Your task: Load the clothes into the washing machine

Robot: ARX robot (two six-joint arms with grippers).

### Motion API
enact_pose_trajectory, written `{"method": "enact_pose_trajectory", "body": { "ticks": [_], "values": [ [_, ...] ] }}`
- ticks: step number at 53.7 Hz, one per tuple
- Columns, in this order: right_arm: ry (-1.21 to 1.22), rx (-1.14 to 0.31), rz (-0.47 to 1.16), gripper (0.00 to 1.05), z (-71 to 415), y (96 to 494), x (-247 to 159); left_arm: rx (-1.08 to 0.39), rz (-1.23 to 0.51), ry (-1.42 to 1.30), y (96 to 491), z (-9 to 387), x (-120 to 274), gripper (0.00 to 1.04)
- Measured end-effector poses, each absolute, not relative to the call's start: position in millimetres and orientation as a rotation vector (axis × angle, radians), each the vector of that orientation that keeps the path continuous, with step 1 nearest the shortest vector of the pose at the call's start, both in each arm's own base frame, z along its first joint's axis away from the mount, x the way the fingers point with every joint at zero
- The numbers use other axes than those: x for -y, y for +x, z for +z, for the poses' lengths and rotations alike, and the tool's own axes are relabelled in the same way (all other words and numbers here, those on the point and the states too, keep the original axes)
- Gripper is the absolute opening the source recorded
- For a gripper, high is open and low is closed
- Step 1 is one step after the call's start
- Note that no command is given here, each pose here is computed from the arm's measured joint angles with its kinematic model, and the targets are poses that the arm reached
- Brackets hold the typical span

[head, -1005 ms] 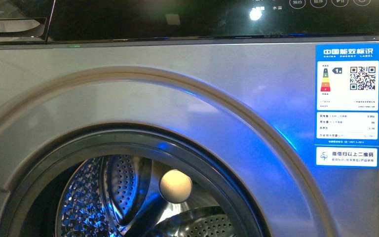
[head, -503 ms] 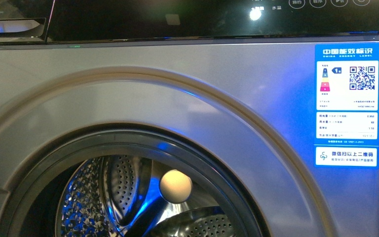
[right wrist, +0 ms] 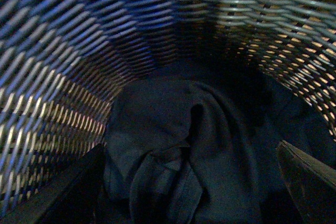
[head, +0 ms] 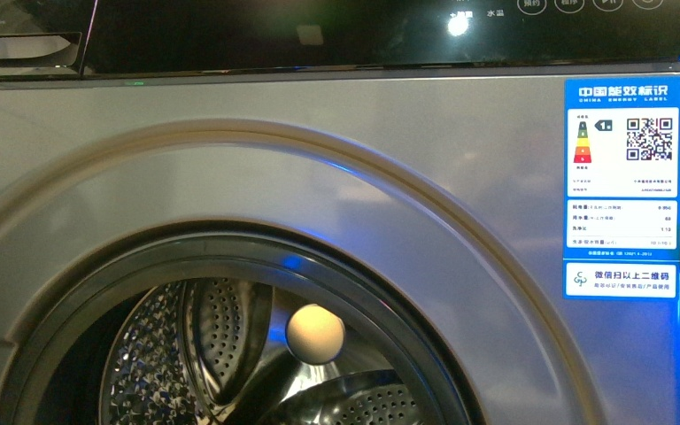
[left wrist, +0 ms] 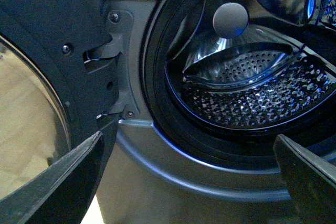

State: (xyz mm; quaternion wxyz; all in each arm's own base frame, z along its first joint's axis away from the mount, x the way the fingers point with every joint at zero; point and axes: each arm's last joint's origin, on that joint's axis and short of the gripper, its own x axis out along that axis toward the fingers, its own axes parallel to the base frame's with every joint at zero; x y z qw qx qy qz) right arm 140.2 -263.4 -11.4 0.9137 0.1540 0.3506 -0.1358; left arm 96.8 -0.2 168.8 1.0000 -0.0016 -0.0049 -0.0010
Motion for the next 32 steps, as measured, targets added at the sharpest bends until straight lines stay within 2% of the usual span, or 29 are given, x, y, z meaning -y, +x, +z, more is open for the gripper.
{"method": "enact_pose_trajectory", "body": {
  "ticks": [20,32],
  "values": [
    [0.332,-0.858,-0.244,0.97,-118,153,258,0.010,-0.002,-0.003,97,169,0,0.98],
    [0.333,-0.903,-0.231,0.97,-157,162,263,0.010,-0.002,-0.003,97,169,0,0.98]
  ]
}}
